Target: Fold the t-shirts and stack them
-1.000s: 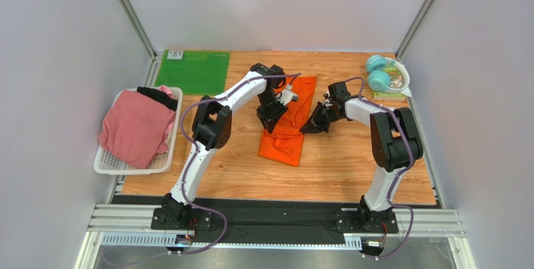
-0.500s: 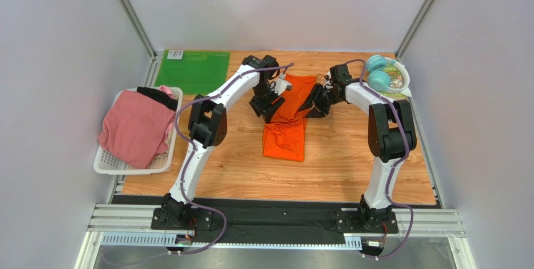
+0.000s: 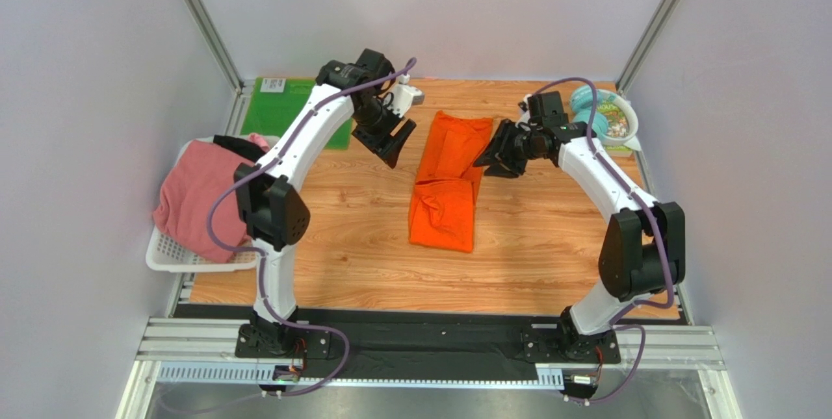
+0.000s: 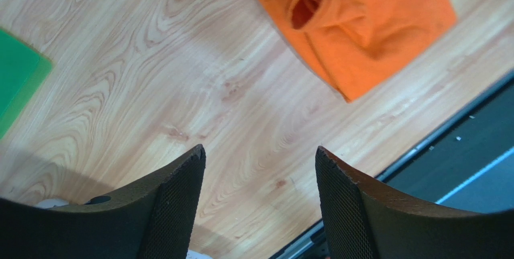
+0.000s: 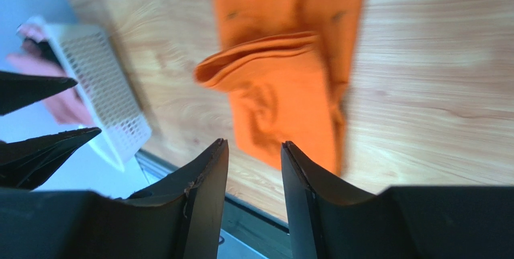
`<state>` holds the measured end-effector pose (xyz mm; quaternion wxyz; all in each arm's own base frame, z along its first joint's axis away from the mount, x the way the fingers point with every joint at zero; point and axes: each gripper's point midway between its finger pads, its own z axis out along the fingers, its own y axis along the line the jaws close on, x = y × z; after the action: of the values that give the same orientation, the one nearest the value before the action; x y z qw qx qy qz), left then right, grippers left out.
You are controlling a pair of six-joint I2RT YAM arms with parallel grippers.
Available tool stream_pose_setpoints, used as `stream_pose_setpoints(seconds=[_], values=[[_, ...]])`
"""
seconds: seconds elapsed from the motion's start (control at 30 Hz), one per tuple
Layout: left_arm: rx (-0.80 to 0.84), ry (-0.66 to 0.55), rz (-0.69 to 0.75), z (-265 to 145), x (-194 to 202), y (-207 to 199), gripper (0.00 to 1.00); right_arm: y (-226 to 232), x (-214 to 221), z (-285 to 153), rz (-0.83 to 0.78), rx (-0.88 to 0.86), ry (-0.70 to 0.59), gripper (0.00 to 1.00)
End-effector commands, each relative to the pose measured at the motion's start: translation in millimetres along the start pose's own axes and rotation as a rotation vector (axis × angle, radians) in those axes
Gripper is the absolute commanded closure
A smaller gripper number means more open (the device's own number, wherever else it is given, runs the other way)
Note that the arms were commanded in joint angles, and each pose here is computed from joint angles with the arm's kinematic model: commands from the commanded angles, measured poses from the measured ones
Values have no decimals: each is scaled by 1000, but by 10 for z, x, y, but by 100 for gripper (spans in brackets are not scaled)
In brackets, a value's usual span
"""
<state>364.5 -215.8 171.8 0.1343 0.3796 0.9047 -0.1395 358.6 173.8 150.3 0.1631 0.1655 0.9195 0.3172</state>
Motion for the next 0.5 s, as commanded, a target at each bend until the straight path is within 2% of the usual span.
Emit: stream_pose_setpoints(seconds=[0.0,0.13,0.17,0.23,0.27,0.37,0.47], values=[[110,-52,-7,-293,46,-354,26,488,428,129,-111,-150,151,58],[271,-76,-46,-322,106,-683,23,707,648,577,-115,-211,267,60],[283,-144,-26,-397,31,-739,21,826,740,641,-124,-241,307,60],[350,-141,-25,-325,124,-913,21,775,783,889,-109,-205,354,60],[359,-171,5,-368,109,-981,21,886,739,921,-123,-222,352,60],[404,-198,73,-337,145,-1216,20,852,709,1188,-90,-205,393,61],[444,-144,140,-103,281,-1458,20,804,585,1397,-73,-185,395,62]])
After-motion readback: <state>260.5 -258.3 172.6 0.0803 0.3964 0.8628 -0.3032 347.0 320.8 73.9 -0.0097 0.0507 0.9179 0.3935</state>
